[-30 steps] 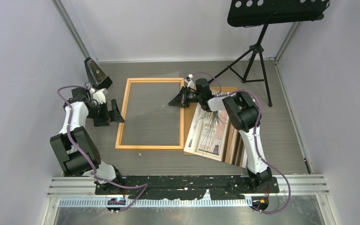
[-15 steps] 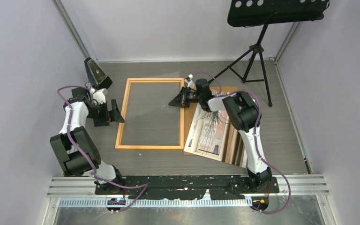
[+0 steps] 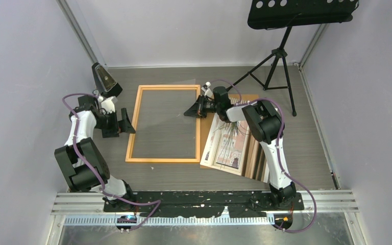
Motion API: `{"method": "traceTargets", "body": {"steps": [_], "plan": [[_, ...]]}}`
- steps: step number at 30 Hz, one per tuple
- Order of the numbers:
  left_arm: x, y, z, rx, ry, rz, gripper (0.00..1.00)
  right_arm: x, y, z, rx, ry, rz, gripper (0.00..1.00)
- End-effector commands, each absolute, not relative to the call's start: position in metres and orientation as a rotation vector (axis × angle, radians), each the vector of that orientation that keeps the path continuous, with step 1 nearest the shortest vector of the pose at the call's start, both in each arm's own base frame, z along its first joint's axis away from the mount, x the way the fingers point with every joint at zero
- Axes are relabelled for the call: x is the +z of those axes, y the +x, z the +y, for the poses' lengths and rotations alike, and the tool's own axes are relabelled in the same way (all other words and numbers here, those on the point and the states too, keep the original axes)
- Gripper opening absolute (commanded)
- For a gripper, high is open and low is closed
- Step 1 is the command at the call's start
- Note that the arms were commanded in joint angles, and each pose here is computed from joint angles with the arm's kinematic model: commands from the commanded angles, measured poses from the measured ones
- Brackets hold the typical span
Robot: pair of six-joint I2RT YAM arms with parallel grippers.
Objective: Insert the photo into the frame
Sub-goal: Place the photo frame item in the photo frame.
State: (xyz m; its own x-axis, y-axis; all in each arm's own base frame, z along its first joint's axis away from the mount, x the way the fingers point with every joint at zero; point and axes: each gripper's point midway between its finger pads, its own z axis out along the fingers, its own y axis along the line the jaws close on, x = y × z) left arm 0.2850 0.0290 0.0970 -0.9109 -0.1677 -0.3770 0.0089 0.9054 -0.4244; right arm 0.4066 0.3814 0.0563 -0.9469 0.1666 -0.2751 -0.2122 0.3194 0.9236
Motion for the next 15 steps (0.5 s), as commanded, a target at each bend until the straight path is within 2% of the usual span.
{"method": "traceTargets", "body": {"steps": [1, 15], "plan": [[0.1027, 0.2921, 0.0286, -0.609, -0.109, 2.619, 0.97, 0.0719, 0.4122, 0.3818, 1.660, -0.080, 2.206, 0.06], [0.1024, 0.2915, 0.0280, -0.612, -0.111, 2.619, 0.97, 0.0714, 0.4128, 0.3814, 1.647, -0.084, 2.212, 0.06]]}}
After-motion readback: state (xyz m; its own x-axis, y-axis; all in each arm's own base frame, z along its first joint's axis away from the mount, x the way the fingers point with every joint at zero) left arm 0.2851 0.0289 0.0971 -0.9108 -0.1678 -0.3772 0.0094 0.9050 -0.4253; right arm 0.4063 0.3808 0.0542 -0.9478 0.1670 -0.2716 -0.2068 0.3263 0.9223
